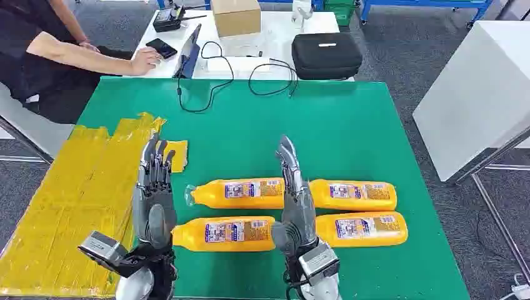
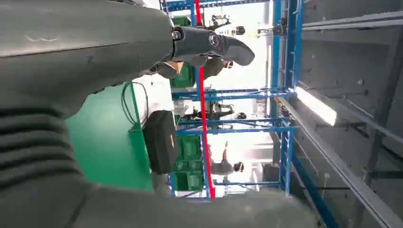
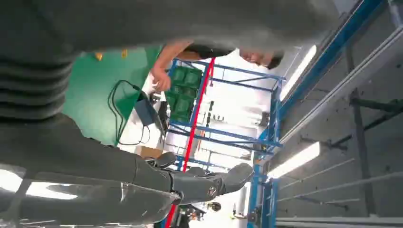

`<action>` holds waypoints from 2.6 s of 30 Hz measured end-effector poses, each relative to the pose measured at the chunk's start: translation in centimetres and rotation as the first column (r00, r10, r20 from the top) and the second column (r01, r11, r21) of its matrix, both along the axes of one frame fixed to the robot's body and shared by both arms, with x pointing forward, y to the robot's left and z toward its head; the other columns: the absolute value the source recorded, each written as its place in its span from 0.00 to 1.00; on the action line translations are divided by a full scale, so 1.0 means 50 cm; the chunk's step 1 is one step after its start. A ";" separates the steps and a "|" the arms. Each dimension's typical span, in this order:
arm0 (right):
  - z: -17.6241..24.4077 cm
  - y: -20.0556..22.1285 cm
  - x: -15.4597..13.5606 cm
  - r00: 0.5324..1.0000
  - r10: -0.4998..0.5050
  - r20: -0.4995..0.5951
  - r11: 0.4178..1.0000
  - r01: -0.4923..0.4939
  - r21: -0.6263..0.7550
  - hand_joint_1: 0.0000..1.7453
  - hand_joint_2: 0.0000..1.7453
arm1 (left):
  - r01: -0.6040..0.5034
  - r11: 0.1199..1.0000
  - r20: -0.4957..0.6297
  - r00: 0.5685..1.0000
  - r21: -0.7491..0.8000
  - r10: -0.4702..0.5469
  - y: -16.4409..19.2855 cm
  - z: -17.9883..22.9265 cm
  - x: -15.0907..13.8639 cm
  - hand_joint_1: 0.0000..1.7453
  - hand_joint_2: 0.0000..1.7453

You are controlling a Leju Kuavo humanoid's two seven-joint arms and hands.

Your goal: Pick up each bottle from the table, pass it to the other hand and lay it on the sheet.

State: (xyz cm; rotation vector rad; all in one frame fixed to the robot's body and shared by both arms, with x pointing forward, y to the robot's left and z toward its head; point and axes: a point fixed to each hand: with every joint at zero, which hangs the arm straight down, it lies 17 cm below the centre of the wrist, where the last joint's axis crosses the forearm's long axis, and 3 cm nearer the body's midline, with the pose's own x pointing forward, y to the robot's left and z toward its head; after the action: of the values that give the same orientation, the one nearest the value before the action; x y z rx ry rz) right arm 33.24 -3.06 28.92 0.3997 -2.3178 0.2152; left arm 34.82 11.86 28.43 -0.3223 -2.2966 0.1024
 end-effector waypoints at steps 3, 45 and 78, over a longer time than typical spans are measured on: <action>0.000 0.000 0.000 1.000 0.000 -0.001 1.000 0.000 0.002 0.00 0.00 | -0.001 1.000 -0.001 1.000 0.000 0.001 0.000 0.000 0.001 0.00 0.00; -0.290 0.175 0.060 0.977 -0.075 -0.200 0.798 -0.061 -0.599 0.00 1.00 | 0.006 1.000 -0.025 1.000 -0.011 -0.006 0.008 -0.019 -0.001 0.00 0.00; -0.509 0.219 0.020 0.950 -0.121 -0.288 0.481 -0.198 -0.854 0.00 1.00 | -0.031 0.999 -0.060 0.998 -0.016 0.030 0.046 -0.048 -0.020 0.00 0.00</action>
State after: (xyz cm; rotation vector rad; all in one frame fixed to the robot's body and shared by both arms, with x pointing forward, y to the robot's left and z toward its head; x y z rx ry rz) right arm 34.25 7.91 3.48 -0.0647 -1.5731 1.2299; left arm 33.82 14.14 26.03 -0.2898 -2.2433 0.1451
